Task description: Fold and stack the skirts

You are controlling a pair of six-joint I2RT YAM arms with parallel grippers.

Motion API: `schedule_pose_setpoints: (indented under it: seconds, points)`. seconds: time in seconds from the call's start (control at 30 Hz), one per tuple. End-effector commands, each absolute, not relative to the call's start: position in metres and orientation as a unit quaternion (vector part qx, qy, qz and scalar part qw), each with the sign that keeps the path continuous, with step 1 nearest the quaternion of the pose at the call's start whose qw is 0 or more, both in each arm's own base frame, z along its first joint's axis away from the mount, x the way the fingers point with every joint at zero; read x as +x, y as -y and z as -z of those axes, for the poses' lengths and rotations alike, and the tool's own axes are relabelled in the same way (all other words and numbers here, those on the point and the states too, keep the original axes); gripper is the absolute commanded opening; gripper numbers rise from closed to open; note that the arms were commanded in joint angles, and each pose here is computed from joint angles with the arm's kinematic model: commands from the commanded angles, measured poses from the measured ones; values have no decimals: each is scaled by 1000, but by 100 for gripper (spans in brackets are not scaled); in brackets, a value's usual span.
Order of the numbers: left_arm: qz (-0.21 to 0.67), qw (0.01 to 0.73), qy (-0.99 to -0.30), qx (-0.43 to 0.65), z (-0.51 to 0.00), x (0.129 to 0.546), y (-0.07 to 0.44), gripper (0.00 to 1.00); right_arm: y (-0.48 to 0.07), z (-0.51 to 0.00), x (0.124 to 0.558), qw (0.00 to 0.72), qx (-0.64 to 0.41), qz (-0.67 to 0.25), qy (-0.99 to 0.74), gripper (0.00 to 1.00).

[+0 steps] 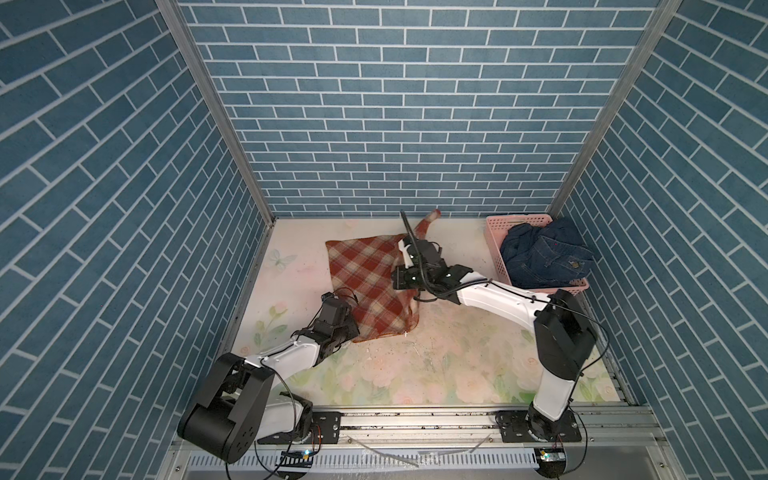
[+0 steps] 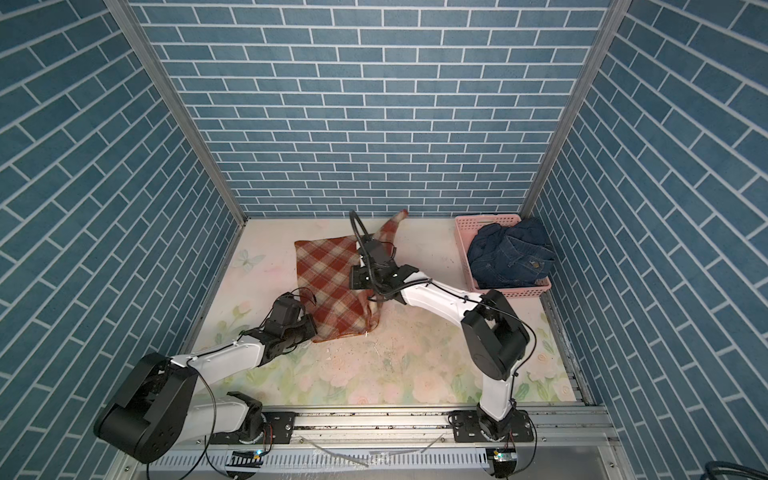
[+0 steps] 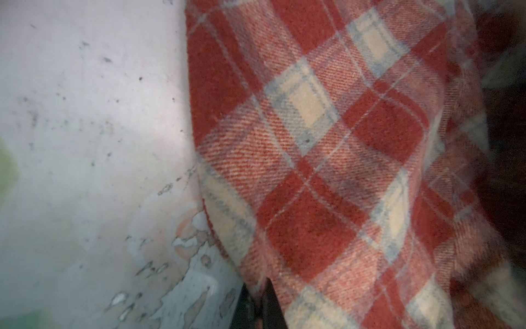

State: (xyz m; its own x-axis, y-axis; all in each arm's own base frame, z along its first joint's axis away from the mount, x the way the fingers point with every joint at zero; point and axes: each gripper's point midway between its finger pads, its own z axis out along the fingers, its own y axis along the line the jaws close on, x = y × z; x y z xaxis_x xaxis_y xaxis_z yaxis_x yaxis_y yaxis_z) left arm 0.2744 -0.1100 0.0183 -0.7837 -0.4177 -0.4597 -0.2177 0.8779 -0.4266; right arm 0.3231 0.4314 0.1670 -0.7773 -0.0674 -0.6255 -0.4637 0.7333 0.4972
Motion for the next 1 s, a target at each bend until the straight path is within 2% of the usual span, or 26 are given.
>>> schedule_pose_setpoints:
  seconds: [0.0, 0.17, 0.2, 0.3, 0.33, 0.43, 0.63, 0.73, 0.9, 0.97]
  points:
    - [154, 244, -940, -181, 4, 251, 98, 2, -472, -178, 299, 284, -171, -351, -875, 0]
    - [153, 250, -938, -184, 2, 248, 94, 1, -494, -179, 265, 250, -197, -383, -867, 0]
    - [153, 251, -938, -184, 2, 249, 94, 1, -491, -180, 263, 248, -197, -386, -866, 4]
    - [157, 253, -937, -186, 1, 249, 95, 2, -469, -180, 269, 267, -178, -375, -870, 48]
    - [158, 253, -936, -186, 1, 249, 95, 2, -459, -181, 274, 272, -164, -375, -871, 55]
    - [164, 250, -936, -187, 1, 249, 97, 2, -418, -184, 293, 288, -114, -371, -875, 68]
    - [181, 245, -934, -188, 4, 246, 108, 2, -305, -181, 331, 342, 10, -324, -882, 69]
    - [182, 244, -936, -174, 4, 245, 125, 2, -257, -191, 336, 370, 53, -310, -874, 69]
    - [200, 248, -939, -133, -5, 246, 187, 3, -195, -227, 334, 416, 84, -292, -857, 69]
    - [218, 252, -937, -108, -12, 250, 228, 8, -174, -244, 327, 435, 85, -275, -853, 71]
